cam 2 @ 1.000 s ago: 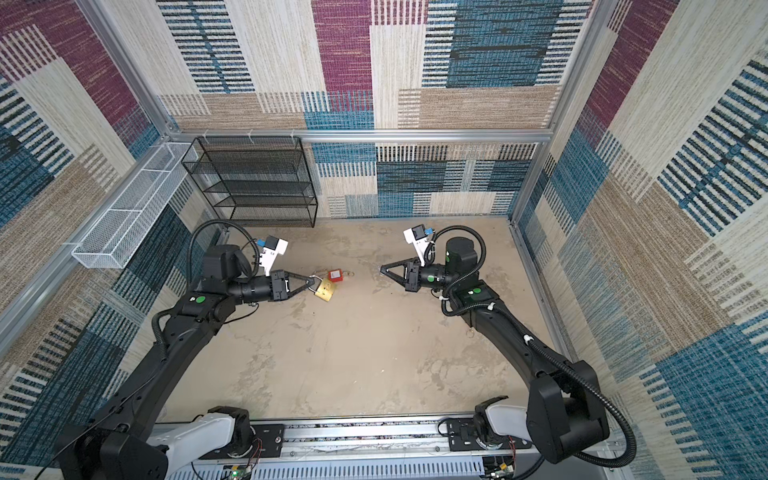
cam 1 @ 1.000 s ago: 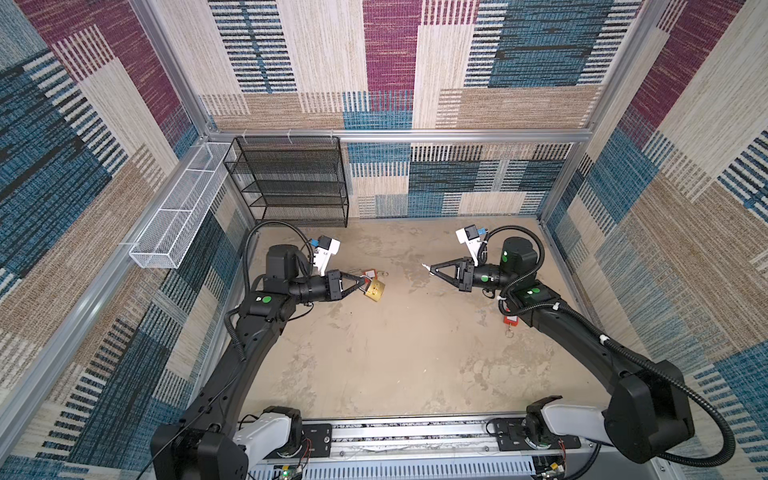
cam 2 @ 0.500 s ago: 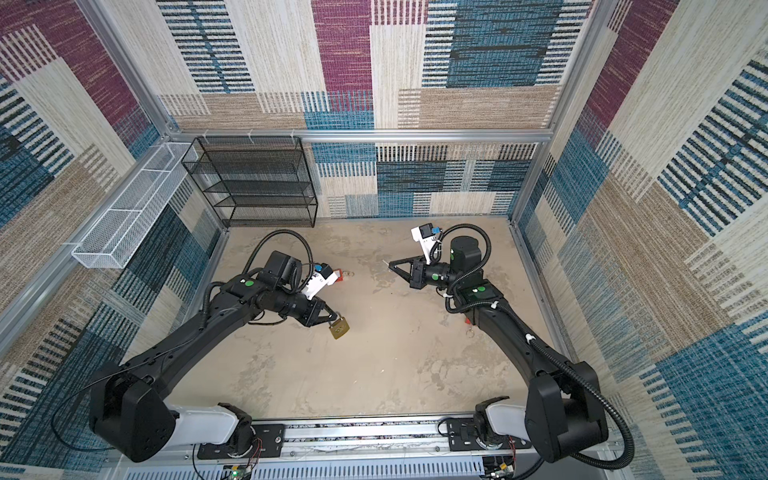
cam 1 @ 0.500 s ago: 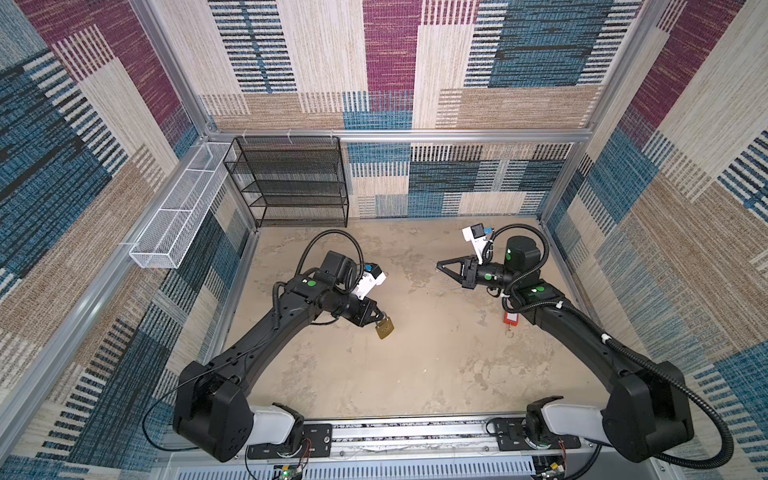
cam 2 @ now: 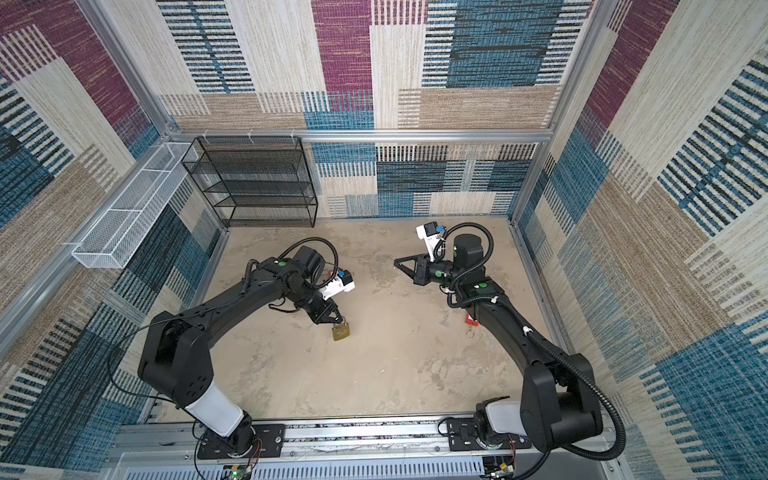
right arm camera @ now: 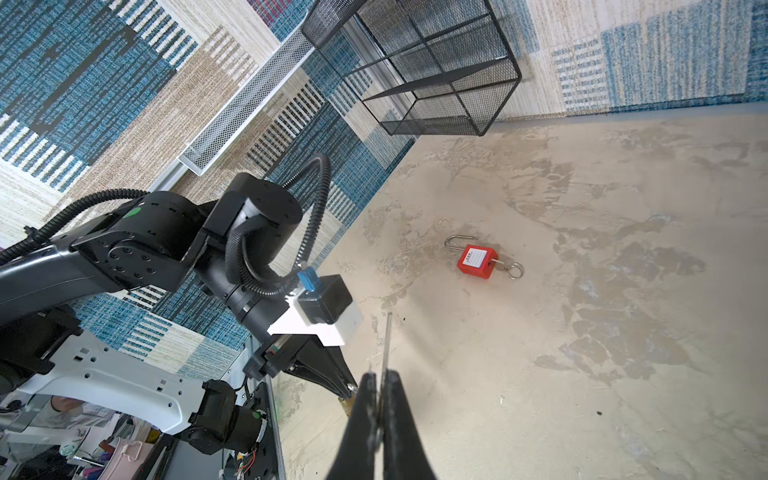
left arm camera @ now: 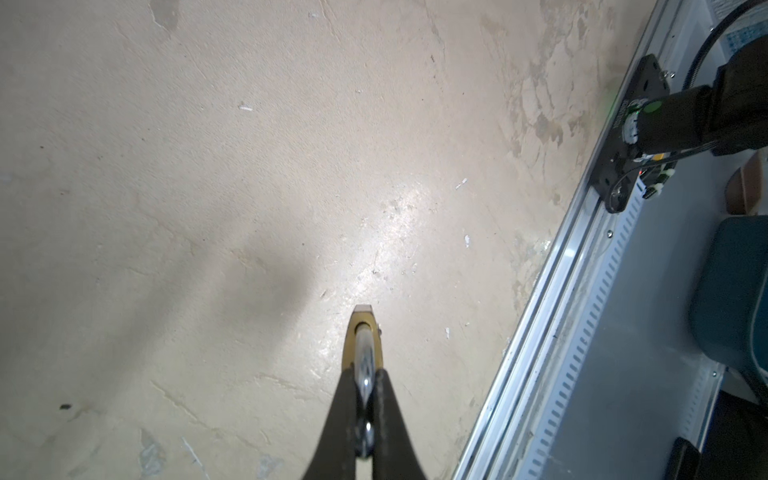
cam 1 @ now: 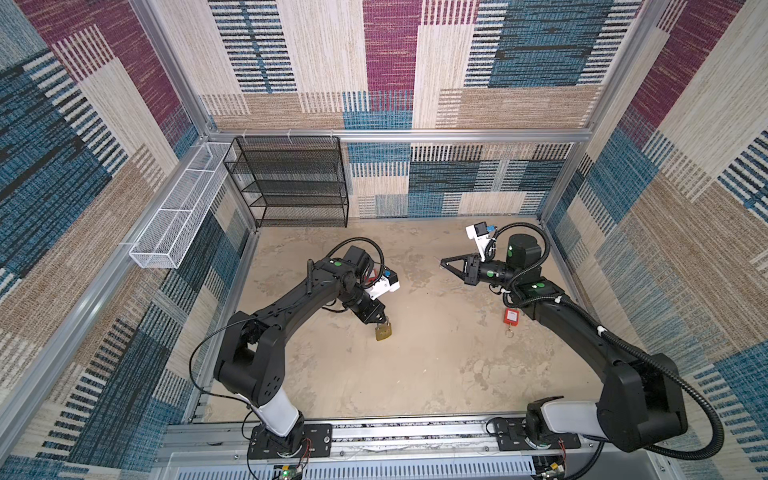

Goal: Lock with the key

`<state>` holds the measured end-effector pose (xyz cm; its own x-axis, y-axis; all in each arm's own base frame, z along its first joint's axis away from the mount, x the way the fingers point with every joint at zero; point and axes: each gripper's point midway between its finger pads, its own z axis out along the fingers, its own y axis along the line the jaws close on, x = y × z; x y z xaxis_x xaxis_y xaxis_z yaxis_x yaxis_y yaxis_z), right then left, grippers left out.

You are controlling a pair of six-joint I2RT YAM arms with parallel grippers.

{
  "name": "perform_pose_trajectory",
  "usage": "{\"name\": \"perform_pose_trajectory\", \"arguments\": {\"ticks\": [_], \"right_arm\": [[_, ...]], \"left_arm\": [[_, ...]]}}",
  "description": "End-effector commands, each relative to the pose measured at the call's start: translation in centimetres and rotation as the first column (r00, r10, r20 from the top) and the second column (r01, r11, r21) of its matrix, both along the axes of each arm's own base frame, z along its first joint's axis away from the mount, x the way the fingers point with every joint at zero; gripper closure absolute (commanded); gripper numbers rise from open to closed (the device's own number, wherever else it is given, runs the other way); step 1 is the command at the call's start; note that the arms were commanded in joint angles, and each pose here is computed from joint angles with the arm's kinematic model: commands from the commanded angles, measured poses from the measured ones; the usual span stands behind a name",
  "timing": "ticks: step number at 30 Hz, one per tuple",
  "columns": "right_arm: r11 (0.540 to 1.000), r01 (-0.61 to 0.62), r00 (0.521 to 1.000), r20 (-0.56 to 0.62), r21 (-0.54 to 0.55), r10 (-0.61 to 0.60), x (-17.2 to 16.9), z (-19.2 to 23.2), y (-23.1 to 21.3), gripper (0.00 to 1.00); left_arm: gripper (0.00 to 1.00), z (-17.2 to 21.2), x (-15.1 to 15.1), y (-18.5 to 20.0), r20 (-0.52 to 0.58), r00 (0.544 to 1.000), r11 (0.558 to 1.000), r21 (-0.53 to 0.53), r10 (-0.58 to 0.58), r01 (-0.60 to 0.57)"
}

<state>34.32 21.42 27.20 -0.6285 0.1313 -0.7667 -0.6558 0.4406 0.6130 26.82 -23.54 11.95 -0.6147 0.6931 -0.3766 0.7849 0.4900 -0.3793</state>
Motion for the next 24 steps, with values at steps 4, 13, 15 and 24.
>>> {"name": "perform_pose_trajectory", "arguments": {"ticks": [4,13,15,24], "right_arm": [[1.0,-0.016,1.0,0.024,-0.004,0.016,0.5,0.5,0.1,1.0],[1.0,-0.012,1.0,0.02,-0.009,0.012,0.4,0.6,-0.3,1.0],[1.0,-0.007,1.0,0.02,-0.009,0.007,0.4,0.6,-0.5,1.0],[1.0,0.015,0.999,0.028,-0.021,-0.015,0.1,1.0,-1.5,1.0]], "left_arm": [[1.0,-1.8,0.3,-0.2,-0.006,0.993,0.992,0.02,-0.121,0.121],[1.0,-3.0,2.1,-0.7,0.053,0.982,0.983,0.031,-0.181,0.18],[1.0,-3.3,2.3,-0.8,0.049,0.981,0.982,0.029,-0.186,0.185],[1.0,-5.4,3.2,-0.3,0.037,0.979,0.978,0.072,-0.199,0.196]]}}
